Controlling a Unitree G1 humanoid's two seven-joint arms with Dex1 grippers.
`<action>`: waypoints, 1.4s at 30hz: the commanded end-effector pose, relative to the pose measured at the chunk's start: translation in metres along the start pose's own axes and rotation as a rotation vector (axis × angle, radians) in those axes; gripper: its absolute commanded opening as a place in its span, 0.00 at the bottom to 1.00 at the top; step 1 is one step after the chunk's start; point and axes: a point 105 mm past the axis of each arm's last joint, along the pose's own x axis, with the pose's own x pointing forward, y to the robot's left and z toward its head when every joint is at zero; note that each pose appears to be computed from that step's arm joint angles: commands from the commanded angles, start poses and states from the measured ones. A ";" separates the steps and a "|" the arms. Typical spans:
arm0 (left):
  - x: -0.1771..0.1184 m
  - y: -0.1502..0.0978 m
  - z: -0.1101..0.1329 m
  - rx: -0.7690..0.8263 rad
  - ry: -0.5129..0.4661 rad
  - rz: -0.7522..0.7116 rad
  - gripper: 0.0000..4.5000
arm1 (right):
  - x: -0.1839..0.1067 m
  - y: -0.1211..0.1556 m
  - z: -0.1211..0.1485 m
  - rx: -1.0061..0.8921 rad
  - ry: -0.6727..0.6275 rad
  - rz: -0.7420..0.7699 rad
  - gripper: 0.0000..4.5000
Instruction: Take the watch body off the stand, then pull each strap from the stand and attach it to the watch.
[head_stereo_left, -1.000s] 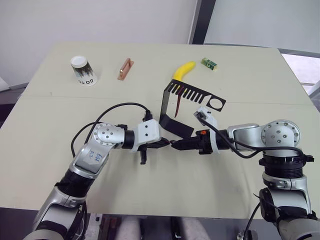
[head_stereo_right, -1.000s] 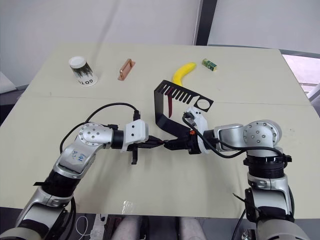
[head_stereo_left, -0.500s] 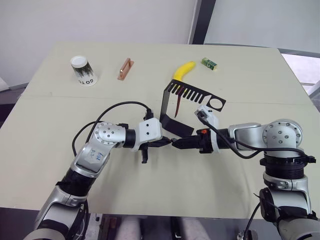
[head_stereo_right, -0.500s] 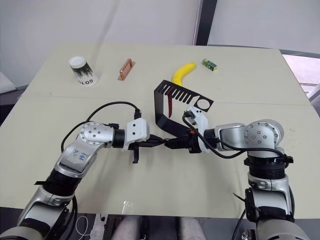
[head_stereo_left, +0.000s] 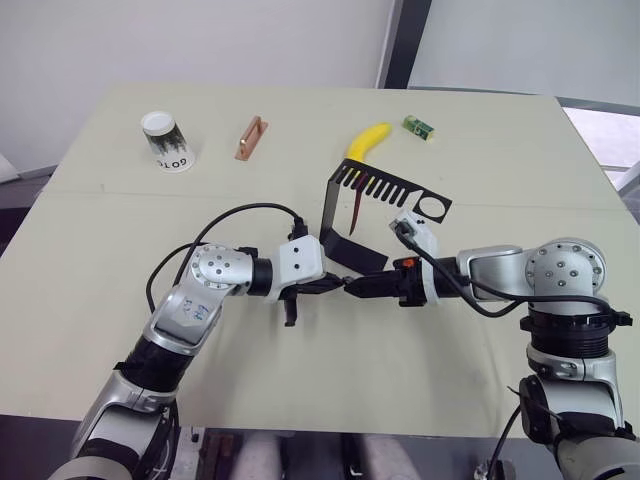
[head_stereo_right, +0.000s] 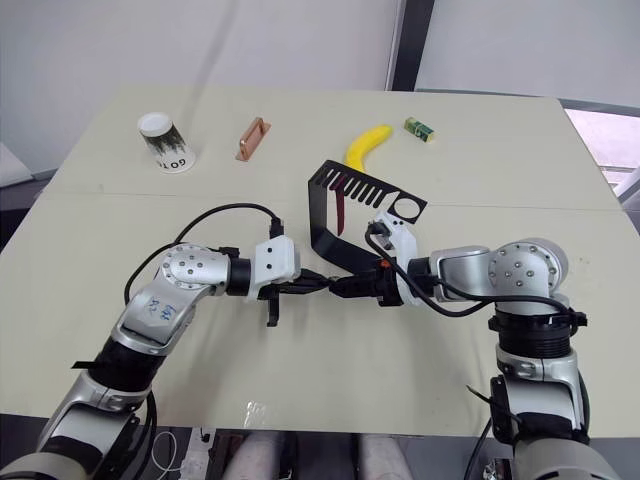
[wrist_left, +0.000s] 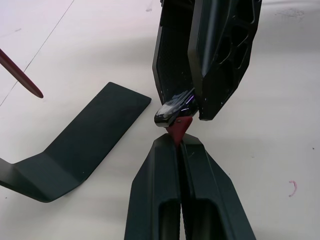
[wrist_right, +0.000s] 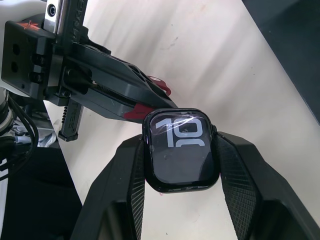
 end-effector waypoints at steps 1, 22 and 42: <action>0.006 0.003 0.028 0.095 -0.079 0.002 0.00 | 0.008 0.028 0.004 -0.064 0.017 0.135 0.36; 0.006 0.004 0.029 0.097 -0.076 0.006 0.00 | 0.011 0.029 0.005 -0.073 0.022 0.134 0.36; 0.010 0.003 0.033 0.087 -0.092 0.005 0.00 | 0.009 0.030 0.001 -0.070 0.029 0.156 0.36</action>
